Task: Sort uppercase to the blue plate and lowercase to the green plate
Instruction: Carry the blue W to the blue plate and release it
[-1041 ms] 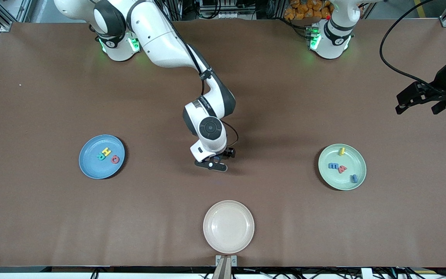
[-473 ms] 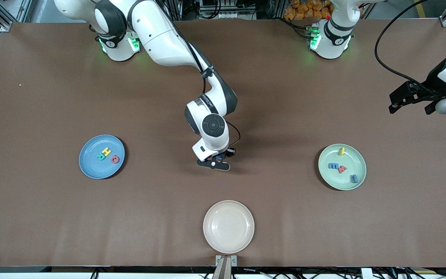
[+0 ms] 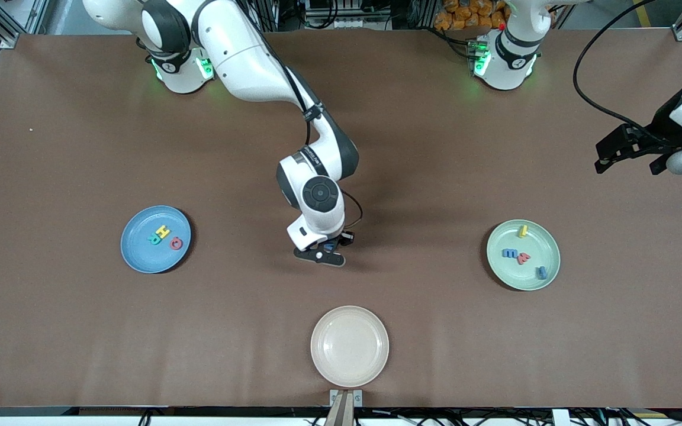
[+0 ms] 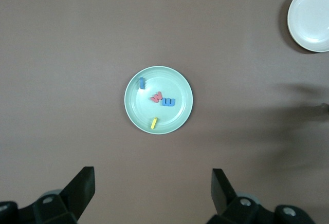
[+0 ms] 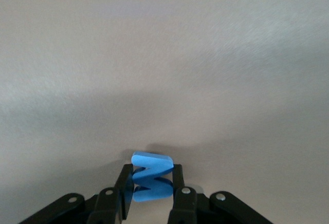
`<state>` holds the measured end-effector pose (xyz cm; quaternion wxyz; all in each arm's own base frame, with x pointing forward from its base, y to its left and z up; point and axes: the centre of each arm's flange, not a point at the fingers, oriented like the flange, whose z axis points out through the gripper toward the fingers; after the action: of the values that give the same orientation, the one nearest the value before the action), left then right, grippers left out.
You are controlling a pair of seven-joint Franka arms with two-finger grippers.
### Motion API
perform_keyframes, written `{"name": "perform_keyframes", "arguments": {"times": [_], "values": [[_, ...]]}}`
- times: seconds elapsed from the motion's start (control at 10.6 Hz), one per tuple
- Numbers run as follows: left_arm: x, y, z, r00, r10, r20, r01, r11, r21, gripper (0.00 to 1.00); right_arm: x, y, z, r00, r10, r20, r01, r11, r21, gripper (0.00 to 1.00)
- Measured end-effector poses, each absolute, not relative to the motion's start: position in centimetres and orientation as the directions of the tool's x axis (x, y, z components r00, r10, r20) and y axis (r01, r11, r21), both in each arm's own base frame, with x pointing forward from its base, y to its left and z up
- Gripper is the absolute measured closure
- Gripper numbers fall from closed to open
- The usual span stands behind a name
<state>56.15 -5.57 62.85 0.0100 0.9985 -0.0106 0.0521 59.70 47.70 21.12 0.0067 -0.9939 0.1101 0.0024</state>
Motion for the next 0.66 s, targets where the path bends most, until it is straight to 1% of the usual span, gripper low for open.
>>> {"name": "perform_keyframes", "arguments": {"times": [0.19,0.28,0.47,0.66], "values": [[56.1,-5.6,62.8,0.994,-0.02,0.103,-0.022,-1.0,0.019,0.0,61.8,44.4,23.2,0.974,-0.212,-0.076,-0.217,-0.974,-0.066,0.66],[56.2,-5.6,62.8,0.995,-0.019,0.103,-0.021,-1.0,0.019,0.0,62.9,42.0,23.8,0.975,-0.201,-0.096,-0.209,-0.975,-0.073,0.66],[56.2,-5.2,62.7,0.995,-0.011,0.1,-0.013,-1.0,0.019,0.0,64.1,38.4,24.3,0.979,-0.167,-0.12,-0.173,-0.984,-0.042,0.66],[56.4,-4.9,62.4,0.996,-0.006,0.094,-0.008,-1.0,0.019,0.0,64.3,35.6,25.9,0.985,-0.111,-0.133,-0.118,-0.992,-0.042,0.66]]}}
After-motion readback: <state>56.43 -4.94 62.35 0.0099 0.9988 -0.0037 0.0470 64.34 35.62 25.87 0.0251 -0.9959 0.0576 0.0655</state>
